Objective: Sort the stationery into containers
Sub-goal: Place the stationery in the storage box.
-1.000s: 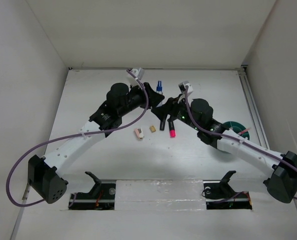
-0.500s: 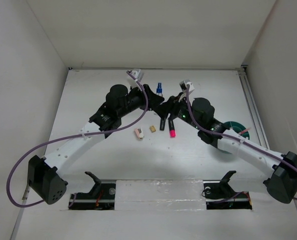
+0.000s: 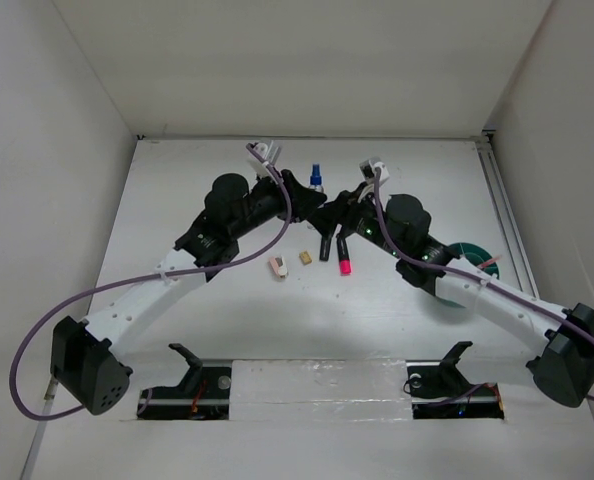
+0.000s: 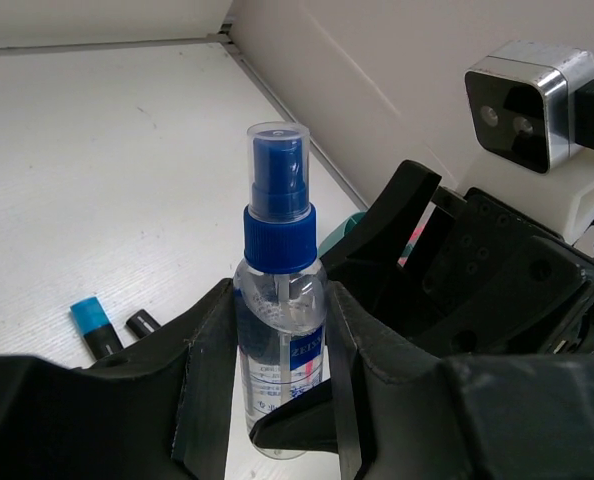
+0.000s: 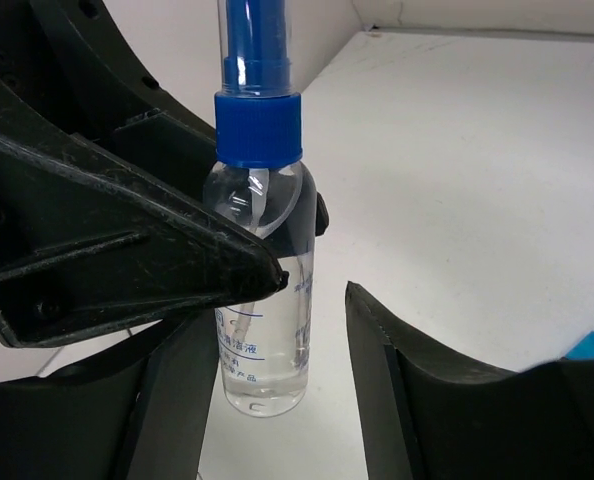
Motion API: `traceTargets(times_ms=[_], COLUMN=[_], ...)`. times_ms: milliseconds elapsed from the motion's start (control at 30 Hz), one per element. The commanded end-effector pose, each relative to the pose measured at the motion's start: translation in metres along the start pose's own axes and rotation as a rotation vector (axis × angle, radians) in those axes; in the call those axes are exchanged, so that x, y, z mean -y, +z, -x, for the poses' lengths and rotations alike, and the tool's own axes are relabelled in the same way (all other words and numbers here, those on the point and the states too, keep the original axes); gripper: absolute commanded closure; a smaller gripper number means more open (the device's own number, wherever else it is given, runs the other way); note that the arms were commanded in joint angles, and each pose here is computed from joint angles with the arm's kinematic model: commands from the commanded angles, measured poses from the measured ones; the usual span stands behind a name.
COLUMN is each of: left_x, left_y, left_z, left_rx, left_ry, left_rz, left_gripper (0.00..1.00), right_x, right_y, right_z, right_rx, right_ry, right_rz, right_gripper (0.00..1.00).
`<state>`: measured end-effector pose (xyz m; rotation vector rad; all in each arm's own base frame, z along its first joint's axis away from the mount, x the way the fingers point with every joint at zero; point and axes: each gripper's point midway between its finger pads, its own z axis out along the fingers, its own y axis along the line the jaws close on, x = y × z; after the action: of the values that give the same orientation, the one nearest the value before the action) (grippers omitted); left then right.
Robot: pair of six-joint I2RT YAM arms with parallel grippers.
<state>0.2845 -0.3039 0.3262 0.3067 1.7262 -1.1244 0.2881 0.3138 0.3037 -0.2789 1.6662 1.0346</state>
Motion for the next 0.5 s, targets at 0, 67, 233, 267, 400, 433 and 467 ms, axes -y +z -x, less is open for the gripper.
traceTargets(times_ms=[0,67,233,267,400,433,467], left_x=[0.02,0.022,0.022,0.022,0.023,0.02,0.021], left_y=[-0.011,-0.014,-0.013,-0.013,-0.013,-0.013,-0.013], left_z=[-0.011,-0.009,-0.013,-0.013,-0.016,-0.02,-0.018], left_rx=[-0.042,-0.035,-0.038,-0.038,-0.044,-0.053,-0.046], left_ry=[-0.012,-0.01,-0.018,-0.018,-0.018,-0.021,-0.029], left_rz=[-0.08,-0.085,-0.094,-0.094,-0.104,-0.099,-0.103], left_gripper=[1.0,1.0,1.0,1.0,1.0,1.0,1.0], right_x=[-0.02,-0.018,-0.023,-0.027,-0.031,-0.031,-0.029], right_y=[-0.005,-0.008,-0.014,-0.015,-0.019,-0.019,-0.019], right_z=[0.068,0.071,0.07,0.07,0.077,0.08,0.075], right_rx=[0.242,0.263,0.29,0.289,0.311,0.323,0.314], right_ry=[-0.017,-0.006,0.015,0.011,0.009,0.024,0.025], right_rz=[0.062,0.049,0.093,0.114,0.123,0.121,0.115], right_gripper=[0.43,0.43,0.46,0.48,0.5,0.5,0.5])
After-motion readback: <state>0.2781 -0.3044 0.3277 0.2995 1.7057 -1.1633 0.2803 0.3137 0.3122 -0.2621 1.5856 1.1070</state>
